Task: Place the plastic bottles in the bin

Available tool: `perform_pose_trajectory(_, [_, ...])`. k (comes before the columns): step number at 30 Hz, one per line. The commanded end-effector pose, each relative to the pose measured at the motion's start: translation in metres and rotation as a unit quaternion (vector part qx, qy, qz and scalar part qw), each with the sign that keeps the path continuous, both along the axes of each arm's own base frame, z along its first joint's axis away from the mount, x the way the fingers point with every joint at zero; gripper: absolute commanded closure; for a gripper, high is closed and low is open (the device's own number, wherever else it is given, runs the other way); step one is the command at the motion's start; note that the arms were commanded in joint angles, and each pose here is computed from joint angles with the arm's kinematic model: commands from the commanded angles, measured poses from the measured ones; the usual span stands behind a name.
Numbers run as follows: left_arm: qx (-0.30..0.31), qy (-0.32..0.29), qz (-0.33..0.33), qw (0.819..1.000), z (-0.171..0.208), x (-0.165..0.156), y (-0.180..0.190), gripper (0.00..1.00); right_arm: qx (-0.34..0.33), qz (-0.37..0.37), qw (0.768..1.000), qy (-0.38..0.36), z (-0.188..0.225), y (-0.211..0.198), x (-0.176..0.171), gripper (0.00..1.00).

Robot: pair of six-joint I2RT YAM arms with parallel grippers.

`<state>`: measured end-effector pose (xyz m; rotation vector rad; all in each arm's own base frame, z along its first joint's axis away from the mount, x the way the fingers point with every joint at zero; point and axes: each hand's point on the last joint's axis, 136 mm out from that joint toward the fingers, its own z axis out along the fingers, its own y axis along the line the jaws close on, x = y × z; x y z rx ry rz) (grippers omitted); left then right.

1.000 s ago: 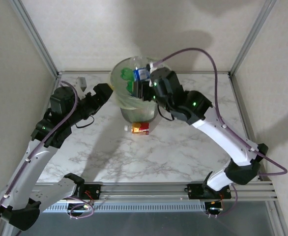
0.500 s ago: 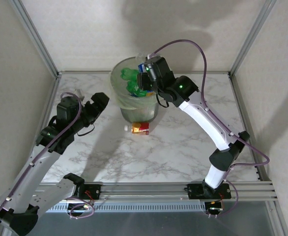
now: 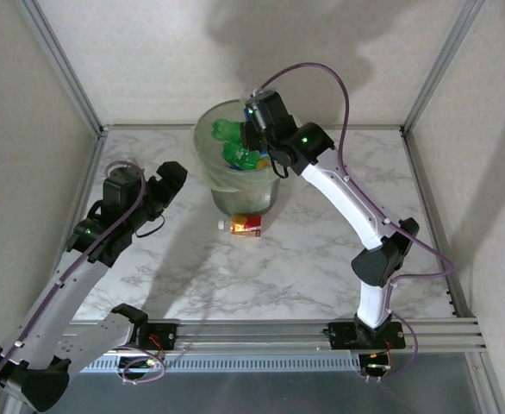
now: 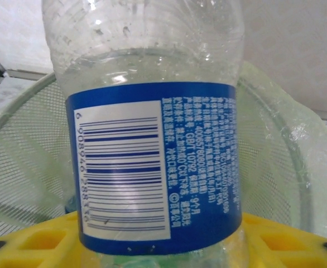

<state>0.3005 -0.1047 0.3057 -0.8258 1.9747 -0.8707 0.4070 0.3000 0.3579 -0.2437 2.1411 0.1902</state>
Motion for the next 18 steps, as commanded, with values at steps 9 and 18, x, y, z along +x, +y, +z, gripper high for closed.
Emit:
perform_pose_trajectory(9, [0.012,0.019,0.024,0.999,-0.011,0.007,0.014,0.13,-0.006,-0.036,0.999,-0.026,0.021,-0.02,0.02,0.16])
perform_pose_trajectory(18, [0.001,0.04,0.022,0.999,-0.03,0.0,0.014,0.14,0.041,-0.011,0.999,-0.022,0.036,-0.026,-0.018,0.23])
